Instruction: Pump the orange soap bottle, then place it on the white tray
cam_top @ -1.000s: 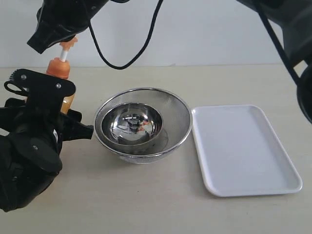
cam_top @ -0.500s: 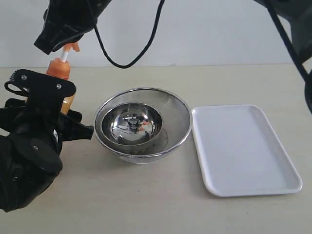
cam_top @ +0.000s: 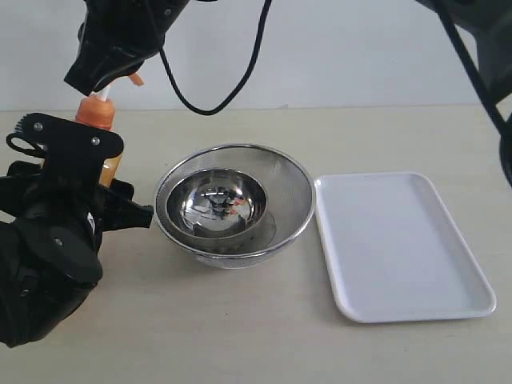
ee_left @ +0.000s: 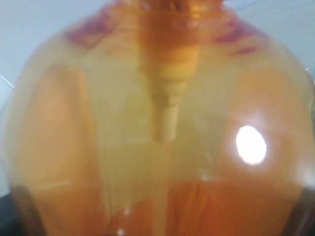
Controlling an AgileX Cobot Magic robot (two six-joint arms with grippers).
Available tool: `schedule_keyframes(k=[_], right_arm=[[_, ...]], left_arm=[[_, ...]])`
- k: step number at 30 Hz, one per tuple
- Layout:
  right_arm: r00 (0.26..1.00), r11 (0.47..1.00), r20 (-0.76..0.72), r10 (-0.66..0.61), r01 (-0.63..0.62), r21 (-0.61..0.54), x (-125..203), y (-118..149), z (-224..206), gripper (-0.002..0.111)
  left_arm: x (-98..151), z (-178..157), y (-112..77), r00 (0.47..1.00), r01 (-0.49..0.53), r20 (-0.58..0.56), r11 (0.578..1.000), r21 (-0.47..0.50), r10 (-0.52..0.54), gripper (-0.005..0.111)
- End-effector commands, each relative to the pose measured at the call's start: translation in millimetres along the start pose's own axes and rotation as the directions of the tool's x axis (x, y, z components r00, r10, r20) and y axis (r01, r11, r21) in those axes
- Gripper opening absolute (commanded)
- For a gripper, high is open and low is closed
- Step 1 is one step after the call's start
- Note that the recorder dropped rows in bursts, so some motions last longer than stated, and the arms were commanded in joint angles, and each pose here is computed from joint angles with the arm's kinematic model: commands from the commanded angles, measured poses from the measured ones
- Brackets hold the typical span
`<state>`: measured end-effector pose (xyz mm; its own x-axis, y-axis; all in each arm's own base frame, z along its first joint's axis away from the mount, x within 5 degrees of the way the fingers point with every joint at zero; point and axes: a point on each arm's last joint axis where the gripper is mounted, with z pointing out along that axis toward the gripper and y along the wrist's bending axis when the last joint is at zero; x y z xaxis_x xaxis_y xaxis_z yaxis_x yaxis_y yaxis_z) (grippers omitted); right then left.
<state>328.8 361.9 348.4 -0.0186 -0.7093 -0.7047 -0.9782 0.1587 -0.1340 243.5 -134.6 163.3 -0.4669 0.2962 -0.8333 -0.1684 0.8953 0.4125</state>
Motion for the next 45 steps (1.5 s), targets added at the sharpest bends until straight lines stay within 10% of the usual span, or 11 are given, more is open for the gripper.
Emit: schedule_keyframes(k=[1, 45], right_arm=[[1.000, 1.000, -0.008, -0.017, 0.017, 0.019, -2.1, 0.1, -8.6, 0.000], [0.989, 0.995, -0.141, -0.030, 0.043, 0.087, 5.9, -3.4, -24.6, 0.000]], left_arm=[[-10.0, -2.4, 5.0, 0.997, 0.004, 0.076, 0.999, -0.054, 0.000, 0.005], [-10.0, -2.4, 5.0, 0.997, 0.004, 0.076, 0.999, -0.054, 0.000, 0.005]])
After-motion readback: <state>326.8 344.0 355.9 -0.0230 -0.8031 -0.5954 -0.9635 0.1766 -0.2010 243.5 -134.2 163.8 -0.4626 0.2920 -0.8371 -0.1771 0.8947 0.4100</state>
